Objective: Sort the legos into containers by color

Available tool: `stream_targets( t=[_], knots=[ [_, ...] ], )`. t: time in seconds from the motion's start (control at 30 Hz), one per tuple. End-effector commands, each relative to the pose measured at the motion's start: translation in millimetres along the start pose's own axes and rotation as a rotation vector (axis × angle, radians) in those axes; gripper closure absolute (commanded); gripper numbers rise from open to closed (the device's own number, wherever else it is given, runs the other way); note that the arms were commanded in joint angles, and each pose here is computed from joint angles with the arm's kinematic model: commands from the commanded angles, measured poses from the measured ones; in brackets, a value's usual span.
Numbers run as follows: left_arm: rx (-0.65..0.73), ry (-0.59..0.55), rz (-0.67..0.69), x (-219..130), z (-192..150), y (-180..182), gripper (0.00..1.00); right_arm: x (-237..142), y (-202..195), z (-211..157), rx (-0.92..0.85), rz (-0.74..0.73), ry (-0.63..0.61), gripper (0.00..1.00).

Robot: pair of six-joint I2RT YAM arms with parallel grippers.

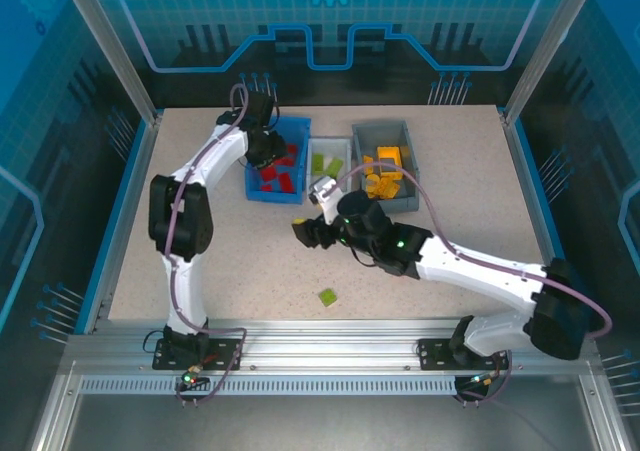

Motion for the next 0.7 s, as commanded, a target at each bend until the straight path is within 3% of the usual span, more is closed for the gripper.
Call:
stream_targets(
  t=[0.0, 0.2, 0.4, 0.57, 0.67],
  knots=[
    [0.063, 0.062, 0.024, 7, 2, 1, 0.82, 7, 13, 30, 0.009, 0.002, -0.132, 0.29],
    [0.058, 0.114, 0.037, 25, -1, 4, 0.63, 5, -2, 24, 0.037, -0.079, -0.099, 0.27],
    [0.062, 0.069, -0.014, -9, -4, -3, 0.41, -26, -68, 0, 0.179, -0.324, -0.024, 0.27],
    [0.092, -0.002, -0.097, -61, -22, -18, 0.41, -60, -139, -44, 0.311, -0.612, 0.152, 0.28],
    [0.137, -0.023, -0.205, -90, -61, -37, 0.41, -68, -167, -68, 0.335, -0.689, 0.344, 0.26]
  ],
)
Point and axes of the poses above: each hand's point on the last joint's axis, 136 mm out from that joint toward the fingers, its own x axis out along the fingers, its own y axis along the line the jaws close on, z = x × y, the point moved 8 cm from there along -x, back along the fingers, and after that the axes turned 12 degrees about x, right-handed, at the moved point
